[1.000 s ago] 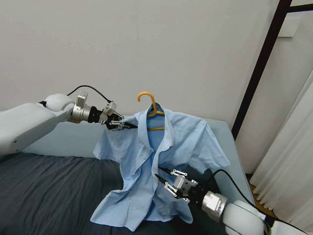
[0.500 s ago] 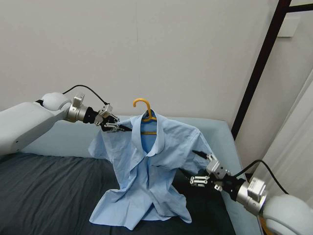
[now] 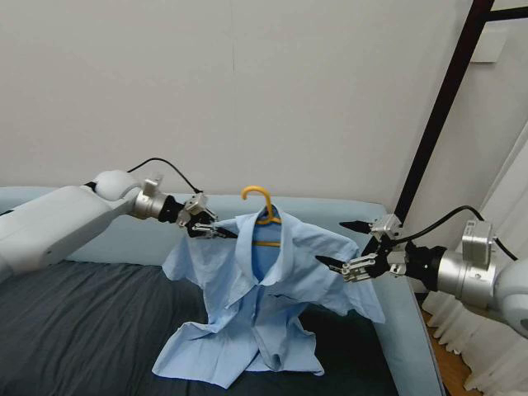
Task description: Pick up the clothes from the sofa and hang them on the clothes hanger.
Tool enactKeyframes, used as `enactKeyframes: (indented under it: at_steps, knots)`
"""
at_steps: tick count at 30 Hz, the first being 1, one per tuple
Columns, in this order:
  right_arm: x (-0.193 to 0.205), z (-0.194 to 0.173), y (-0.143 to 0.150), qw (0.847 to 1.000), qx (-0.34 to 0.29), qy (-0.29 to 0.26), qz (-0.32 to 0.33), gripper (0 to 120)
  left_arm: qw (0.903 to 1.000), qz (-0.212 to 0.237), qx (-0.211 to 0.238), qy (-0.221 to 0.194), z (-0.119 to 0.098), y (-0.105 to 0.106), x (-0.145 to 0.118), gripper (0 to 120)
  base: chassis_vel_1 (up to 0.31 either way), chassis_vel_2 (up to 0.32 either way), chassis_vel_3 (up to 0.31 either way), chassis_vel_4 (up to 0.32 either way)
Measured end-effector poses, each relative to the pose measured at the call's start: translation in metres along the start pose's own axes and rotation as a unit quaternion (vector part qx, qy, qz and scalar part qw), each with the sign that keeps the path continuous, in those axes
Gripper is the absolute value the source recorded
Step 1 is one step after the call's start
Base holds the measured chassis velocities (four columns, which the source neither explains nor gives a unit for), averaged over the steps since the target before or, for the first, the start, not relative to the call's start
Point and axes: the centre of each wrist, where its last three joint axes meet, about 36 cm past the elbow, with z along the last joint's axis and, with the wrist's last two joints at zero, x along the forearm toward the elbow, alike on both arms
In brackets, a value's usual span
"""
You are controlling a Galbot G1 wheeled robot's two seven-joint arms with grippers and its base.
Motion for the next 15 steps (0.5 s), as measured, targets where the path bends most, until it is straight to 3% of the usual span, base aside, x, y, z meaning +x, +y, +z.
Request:
enactKeyframes:
  at_steps: [4,15]
  knots:
    - [0.005,0.004,-0.011,0.999,0.020,0.035,-0.001,100,0.9999,0.010,-0.008,0.000,-0.005,0.007,-0.008,2,0.000,0.000,0.000,0.000]
    - [0.004,0.011,-0.010,0.998,0.032,0.045,-0.021,100,0.9994,0.031,-0.013,-0.006,-0.008,0.001,-0.025,2,0.000,0.000,0.000,0.000]
